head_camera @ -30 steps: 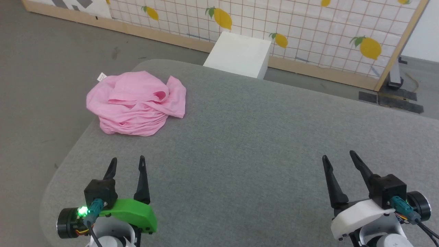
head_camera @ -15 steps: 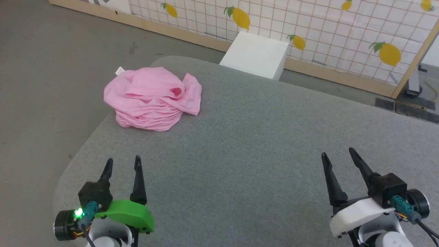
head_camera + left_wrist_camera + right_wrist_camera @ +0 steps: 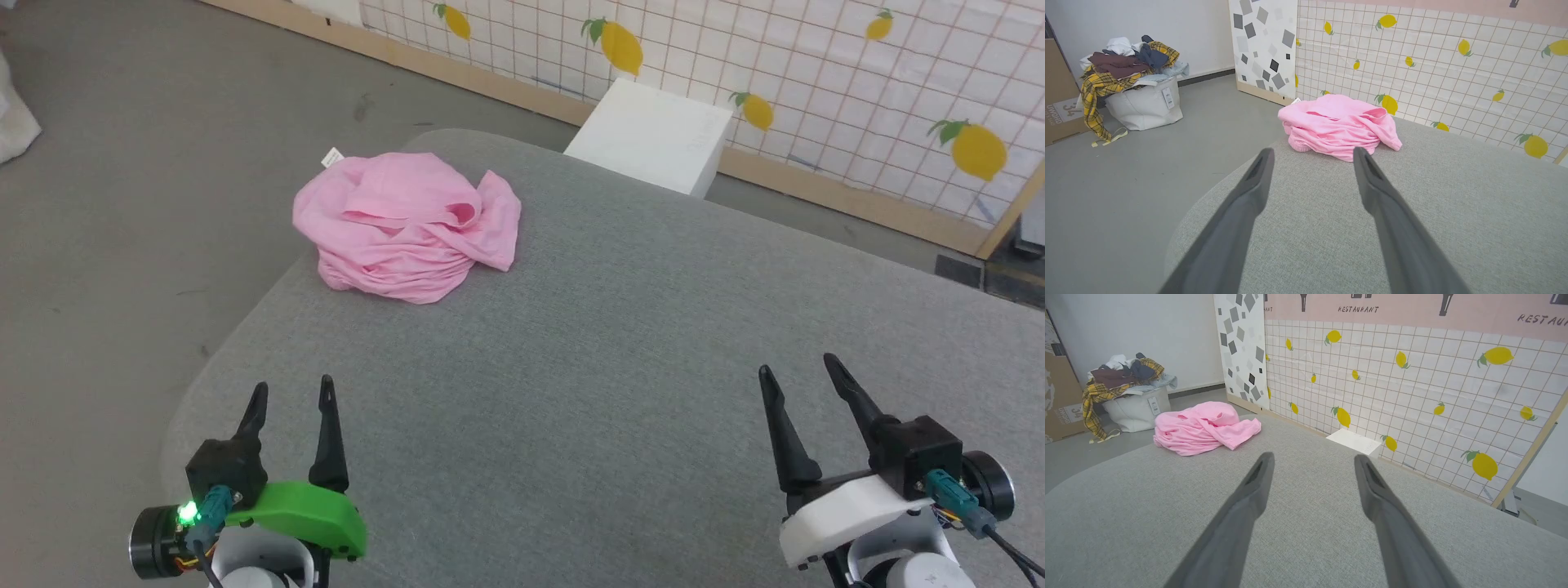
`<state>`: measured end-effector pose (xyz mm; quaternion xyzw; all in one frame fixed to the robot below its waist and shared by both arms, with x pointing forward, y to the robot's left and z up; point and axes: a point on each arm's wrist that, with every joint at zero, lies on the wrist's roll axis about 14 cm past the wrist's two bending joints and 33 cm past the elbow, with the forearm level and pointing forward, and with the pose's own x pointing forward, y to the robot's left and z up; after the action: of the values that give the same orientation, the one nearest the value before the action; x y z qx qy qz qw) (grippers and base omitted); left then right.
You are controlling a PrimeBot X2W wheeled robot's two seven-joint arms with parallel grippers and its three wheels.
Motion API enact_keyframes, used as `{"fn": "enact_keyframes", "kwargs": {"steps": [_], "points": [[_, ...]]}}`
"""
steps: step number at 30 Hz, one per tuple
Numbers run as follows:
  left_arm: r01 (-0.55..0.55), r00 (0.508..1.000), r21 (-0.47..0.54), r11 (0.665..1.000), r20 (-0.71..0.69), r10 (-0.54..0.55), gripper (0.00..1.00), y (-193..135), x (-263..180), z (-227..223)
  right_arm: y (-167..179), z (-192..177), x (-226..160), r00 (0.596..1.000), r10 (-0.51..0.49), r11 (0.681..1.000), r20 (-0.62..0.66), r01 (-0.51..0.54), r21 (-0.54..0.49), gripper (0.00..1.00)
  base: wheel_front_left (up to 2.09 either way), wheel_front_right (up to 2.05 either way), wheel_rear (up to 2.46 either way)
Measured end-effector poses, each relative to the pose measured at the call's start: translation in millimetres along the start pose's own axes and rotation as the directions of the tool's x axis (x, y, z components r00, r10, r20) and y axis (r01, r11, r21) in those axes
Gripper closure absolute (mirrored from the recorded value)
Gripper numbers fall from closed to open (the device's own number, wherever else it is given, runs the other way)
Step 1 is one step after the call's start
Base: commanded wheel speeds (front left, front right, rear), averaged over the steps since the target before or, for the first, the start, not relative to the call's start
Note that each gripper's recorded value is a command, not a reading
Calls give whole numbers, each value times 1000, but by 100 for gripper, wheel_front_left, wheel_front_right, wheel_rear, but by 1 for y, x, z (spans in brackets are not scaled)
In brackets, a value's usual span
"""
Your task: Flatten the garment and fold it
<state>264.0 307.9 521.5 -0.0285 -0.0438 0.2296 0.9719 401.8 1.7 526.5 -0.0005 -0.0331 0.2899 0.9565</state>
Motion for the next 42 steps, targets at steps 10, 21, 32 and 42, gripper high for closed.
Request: {"fn": "enact_keyframes", "kwargs": {"steps": [10, 21, 32, 42], "points": [[-55, 998, -20, 998, 4, 55, 0, 18, -10, -1, 16, 1, 9, 999, 51, 999, 13, -51, 9, 0, 0, 0, 0], [-119, 993, -23, 993, 13, 120, 0, 38, -19, -1, 32, 2, 20, 995, 99, 995, 29, -100, 17, 0, 0, 0, 0], [-190, 981, -46, 981, 15, 191, 0, 58, -32, -3, 49, 2, 31, 987, 152, 988, 44, -153, 32, 0, 0, 0, 0], [-228, 973, -46, 973, 25, 229, 0, 67, -34, 0, 58, 1, 40, 983, 176, 982, 59, -180, 53, 0, 0, 0, 0]]}}
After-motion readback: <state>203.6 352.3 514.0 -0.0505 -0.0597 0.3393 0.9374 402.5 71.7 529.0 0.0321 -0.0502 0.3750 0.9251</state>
